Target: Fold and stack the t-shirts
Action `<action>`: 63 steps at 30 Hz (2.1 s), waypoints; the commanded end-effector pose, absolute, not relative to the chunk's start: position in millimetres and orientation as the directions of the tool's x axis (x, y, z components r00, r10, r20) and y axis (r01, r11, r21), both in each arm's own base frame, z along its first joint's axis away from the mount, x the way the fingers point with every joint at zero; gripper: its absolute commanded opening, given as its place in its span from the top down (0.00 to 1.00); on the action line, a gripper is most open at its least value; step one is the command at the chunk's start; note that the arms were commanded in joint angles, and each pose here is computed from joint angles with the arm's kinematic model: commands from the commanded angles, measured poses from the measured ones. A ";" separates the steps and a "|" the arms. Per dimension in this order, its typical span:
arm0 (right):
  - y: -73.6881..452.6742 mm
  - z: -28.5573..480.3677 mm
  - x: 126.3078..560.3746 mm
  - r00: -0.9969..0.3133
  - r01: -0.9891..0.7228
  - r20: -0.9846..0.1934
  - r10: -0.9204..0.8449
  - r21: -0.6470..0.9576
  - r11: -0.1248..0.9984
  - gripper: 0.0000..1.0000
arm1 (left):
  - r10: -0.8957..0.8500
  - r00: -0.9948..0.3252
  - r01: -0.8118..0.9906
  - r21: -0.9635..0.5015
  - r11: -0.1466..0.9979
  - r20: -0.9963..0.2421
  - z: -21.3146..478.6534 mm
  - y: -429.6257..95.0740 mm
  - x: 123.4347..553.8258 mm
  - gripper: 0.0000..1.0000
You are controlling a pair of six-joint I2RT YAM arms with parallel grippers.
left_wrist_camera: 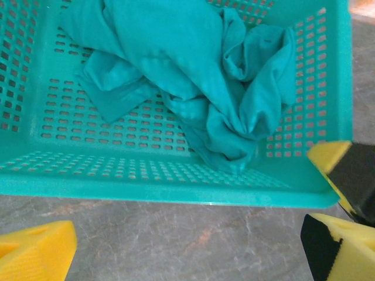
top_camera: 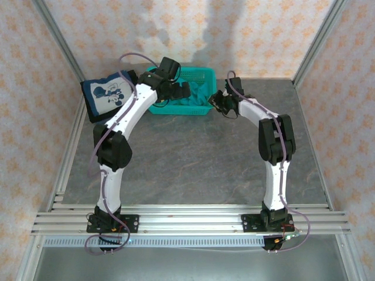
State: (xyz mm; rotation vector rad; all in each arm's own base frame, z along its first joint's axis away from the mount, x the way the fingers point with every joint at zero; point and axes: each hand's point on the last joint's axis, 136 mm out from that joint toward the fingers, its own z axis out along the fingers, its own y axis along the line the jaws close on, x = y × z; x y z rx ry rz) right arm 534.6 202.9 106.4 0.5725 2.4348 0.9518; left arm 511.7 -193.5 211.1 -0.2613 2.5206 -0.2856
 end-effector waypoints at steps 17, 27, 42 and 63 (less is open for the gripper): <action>160.5 91.4 338.9 -0.833 0.328 -0.148 0.532 0.642 0.693 0.95 | -0.063 -0.895 -0.109 0.080 0.991 -0.441 103.6 -225.9 496.0 0.00; 154.6 100.6 311.9 -0.809 0.345 -0.140 0.570 0.673 0.654 0.96 | 0.035 -0.961 -0.007 0.150 0.989 -0.275 19.9 -264.2 464.7 0.06; 88.9 90.9 342.7 -0.546 0.621 -0.108 0.831 0.614 0.488 0.96 | -0.172 -0.682 0.079 -0.306 0.949 -0.710 336.4 -249.2 489.8 1.00; -77.3 72.9 347.3 0.342 0.750 -0.133 0.930 0.635 -0.185 0.97 | -0.094 -0.876 0.135 -0.428 0.894 -0.472 210.9 -299.2 421.0 1.00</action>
